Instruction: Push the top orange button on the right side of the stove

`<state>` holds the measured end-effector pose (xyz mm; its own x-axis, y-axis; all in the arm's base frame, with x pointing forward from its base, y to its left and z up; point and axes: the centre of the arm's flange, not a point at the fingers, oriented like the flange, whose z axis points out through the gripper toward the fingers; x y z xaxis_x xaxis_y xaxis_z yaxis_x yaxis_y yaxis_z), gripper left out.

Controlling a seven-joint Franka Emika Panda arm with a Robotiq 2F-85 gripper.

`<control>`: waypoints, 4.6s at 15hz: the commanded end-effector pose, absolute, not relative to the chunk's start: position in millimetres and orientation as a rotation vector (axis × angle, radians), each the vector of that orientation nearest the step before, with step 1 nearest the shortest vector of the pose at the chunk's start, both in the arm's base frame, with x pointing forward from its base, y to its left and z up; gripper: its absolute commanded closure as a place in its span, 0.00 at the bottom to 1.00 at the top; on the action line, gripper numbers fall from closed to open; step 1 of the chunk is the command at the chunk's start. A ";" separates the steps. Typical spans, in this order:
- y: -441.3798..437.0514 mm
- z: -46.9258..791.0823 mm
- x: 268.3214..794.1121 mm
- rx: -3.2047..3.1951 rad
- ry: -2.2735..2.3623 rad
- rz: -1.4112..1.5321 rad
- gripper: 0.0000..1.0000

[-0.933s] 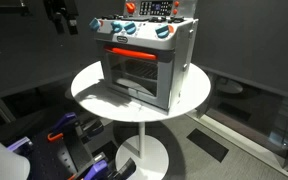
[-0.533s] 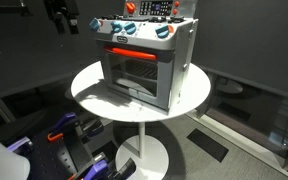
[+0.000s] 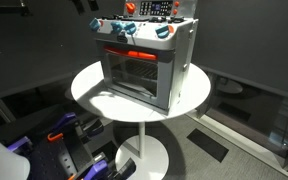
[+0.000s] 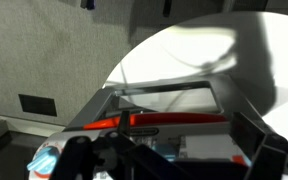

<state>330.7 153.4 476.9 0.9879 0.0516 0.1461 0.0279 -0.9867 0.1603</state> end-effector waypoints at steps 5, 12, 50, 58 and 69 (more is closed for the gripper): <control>114.5 523.2 418.1 2.975 -0.158 0.470 0.00; 81.4 530.4 485.4 2.936 -0.308 0.619 0.00; 42.7 493.7 623.9 2.898 -0.500 0.567 0.00; 47.7 498.2 576.2 2.977 -0.461 0.421 0.00; 61.7 510.7 462.7 3.116 -0.258 0.063 0.00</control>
